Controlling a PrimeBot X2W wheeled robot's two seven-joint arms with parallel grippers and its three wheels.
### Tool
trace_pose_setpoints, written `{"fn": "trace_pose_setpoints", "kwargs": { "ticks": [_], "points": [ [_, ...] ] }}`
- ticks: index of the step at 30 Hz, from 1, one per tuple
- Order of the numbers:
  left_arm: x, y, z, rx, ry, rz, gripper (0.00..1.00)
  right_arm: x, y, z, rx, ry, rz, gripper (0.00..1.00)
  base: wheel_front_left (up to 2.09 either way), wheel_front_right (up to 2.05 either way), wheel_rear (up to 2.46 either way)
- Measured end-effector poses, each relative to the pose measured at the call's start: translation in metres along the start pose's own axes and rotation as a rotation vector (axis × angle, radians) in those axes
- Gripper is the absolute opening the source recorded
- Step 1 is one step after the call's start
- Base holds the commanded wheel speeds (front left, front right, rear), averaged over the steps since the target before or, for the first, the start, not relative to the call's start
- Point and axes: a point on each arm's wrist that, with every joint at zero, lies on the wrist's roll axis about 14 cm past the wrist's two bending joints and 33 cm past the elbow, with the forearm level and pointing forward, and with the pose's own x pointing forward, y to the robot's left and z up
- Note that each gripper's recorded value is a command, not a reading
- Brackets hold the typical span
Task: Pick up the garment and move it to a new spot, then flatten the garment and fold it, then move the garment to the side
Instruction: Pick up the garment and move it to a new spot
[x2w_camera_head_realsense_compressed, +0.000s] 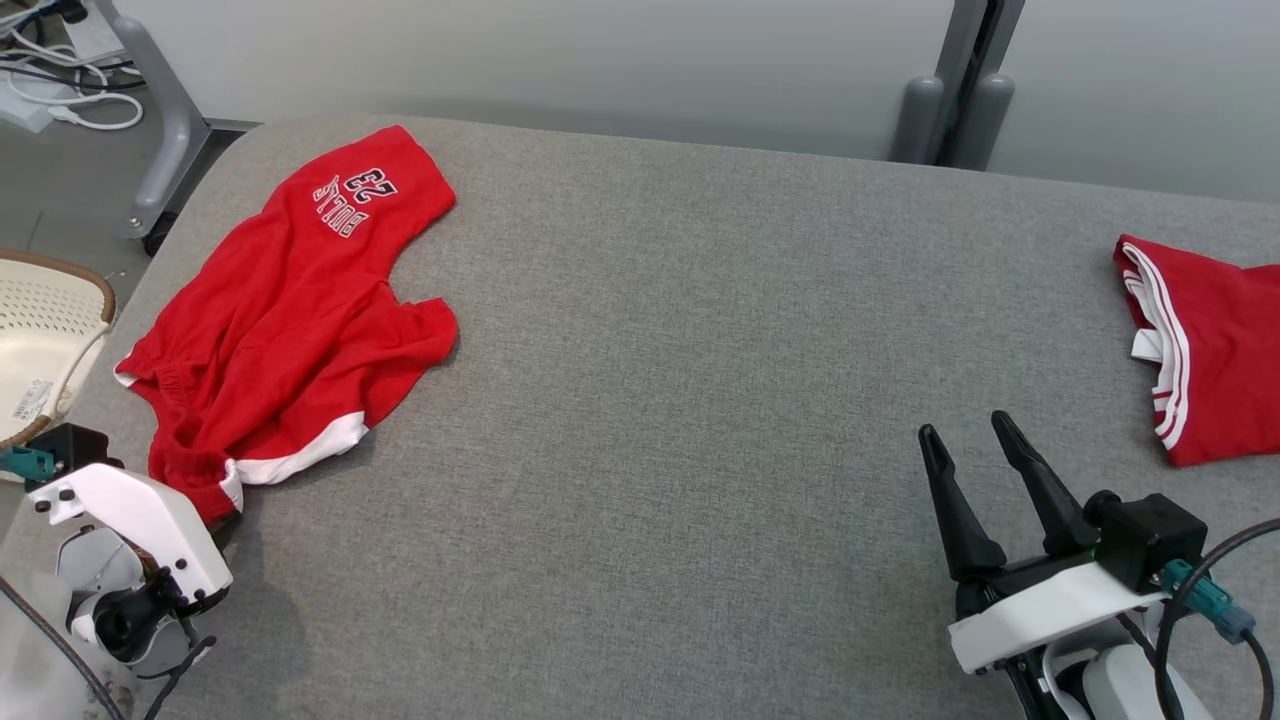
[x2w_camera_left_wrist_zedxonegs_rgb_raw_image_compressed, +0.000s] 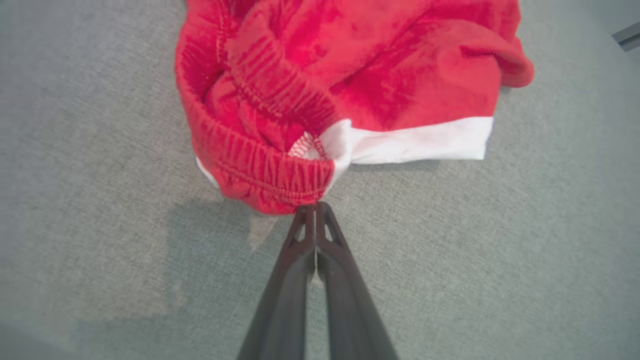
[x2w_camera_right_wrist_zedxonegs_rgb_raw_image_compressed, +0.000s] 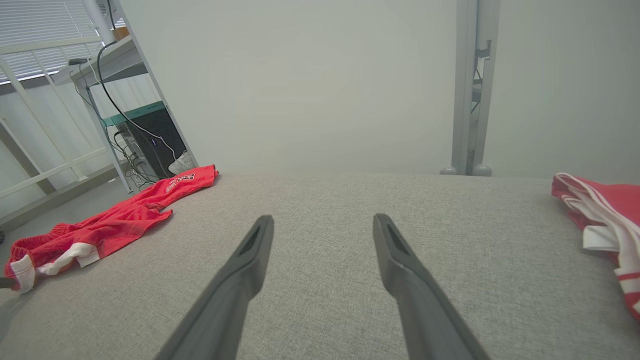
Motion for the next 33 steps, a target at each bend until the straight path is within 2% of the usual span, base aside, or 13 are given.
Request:
{"fn": "trace_pose_setpoints", "kwargs": {
  "ticks": [12,17,21,28,33],
  "points": [
    [-0.024,-0.006,0.038,0.091,-0.149,-0.041,0.00,-0.006,0.010,0.013,0.000,-0.032,0.006,1.00,0.00,0.00,0.00],
    [-0.045,-0.026,0.072,0.149,-0.253,-0.107,0.00,-0.014,0.013,0.019,0.008,-0.047,-0.003,1.00,0.00,0.00,0.00],
    [-0.053,-0.036,0.082,0.185,-0.281,-0.135,0.00,-0.017,0.012,0.024,0.009,-0.064,-0.012,1.00,0.00,0.00,0.00],
    [-0.067,-0.082,0.102,0.295,-0.327,-0.234,0.00,-0.030,0.005,0.032,0.018,-0.091,-0.054,1.00,0.00,0.00,0.00],
    [-0.077,-0.134,0.112,0.409,-0.345,-0.334,0.00,-0.042,-0.005,0.041,0.018,-0.119,-0.101,1.00,0.00,0.00,0.00]
  ]
}}
